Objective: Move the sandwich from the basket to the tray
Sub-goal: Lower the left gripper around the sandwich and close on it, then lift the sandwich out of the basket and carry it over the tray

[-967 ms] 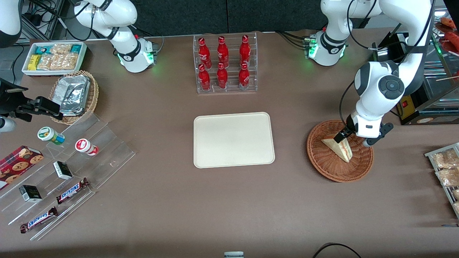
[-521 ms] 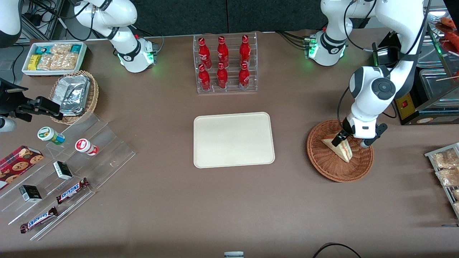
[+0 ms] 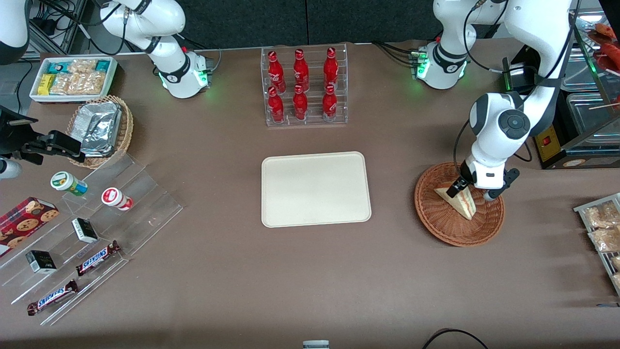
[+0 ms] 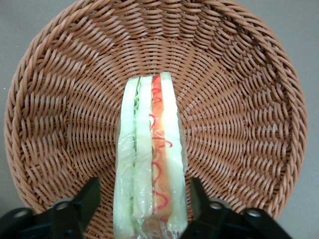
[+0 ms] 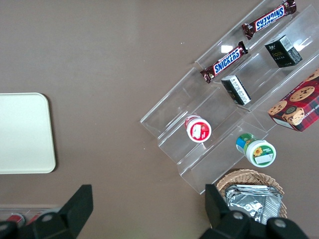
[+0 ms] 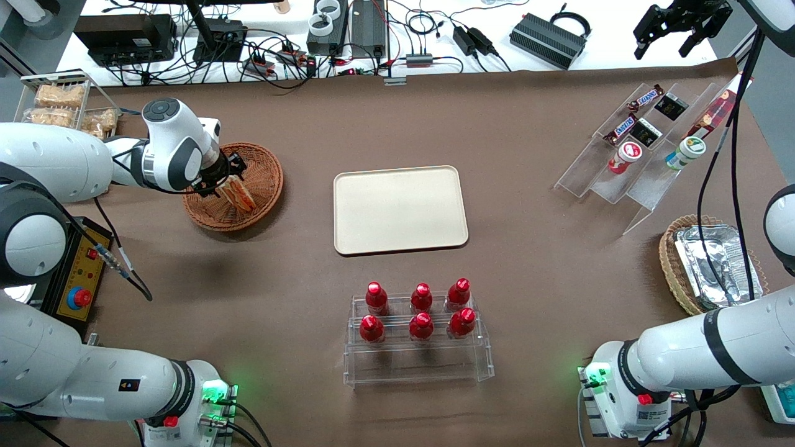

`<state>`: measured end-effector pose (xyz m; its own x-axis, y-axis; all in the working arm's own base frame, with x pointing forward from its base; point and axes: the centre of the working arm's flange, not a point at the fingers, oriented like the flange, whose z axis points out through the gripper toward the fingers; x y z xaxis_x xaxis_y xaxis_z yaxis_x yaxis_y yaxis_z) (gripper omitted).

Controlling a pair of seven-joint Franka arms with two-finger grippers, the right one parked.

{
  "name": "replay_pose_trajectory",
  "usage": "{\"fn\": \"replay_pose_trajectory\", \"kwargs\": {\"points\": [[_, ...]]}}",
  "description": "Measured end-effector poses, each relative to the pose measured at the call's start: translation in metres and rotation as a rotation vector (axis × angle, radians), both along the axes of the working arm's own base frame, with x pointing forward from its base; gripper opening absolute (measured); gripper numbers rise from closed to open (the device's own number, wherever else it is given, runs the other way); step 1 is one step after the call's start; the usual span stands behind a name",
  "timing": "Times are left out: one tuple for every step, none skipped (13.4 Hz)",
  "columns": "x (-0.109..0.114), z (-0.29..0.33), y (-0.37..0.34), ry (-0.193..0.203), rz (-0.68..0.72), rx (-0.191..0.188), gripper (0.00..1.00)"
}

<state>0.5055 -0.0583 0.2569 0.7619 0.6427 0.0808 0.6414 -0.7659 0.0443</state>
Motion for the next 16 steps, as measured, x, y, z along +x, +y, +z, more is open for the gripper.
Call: {"fn": "replay_pose_trajectory", "kwargs": {"points": [[0.000, -0.001, -0.001, 0.002, -0.001, 0.000, 0.62], [0.000, -0.002, -0.001, 0.004, -0.003, 0.000, 0.52], [0.001, -0.001, -0.002, 0.002, -0.004, 0.000, 0.42], [0.002, 0.000, -0.003, -0.002, -0.005, 0.000, 0.33], [0.004, 0.002, -0.003, 0.005, -0.006, 0.001, 0.29], [0.007, 0.006, -0.004, 0.034, -0.007, 0.007, 0.26], [0.013, 0.016, -0.007, 0.080, -0.014, 0.018, 0.23], [0.020, 0.033, -0.013, 0.135, -0.035, 0.034, 0.17], [0.028, 0.056, -0.023, 0.182, -0.065, 0.053, 0.15], [0.036, 0.083, -0.035, 0.210, -0.088, 0.073, 0.15], [0.043, 0.111, -0.048, 0.225, -0.111, 0.086, 0.15], [0.045, 0.136, -0.065, 0.237, -0.139, 0.094, 0.15], [0.043, 0.155, -0.088, 0.245, -0.178, 0.101, 0.15], [0.038, 0.167, -0.115, 0.249, -0.226, 0.108, 0.15], [0.029, 0.174, -0.147, 0.248, -0.282, 0.114, 0.15], [0.018, 0.176, -0.178, 0.245, -0.336, 0.119, 0.15]]}}
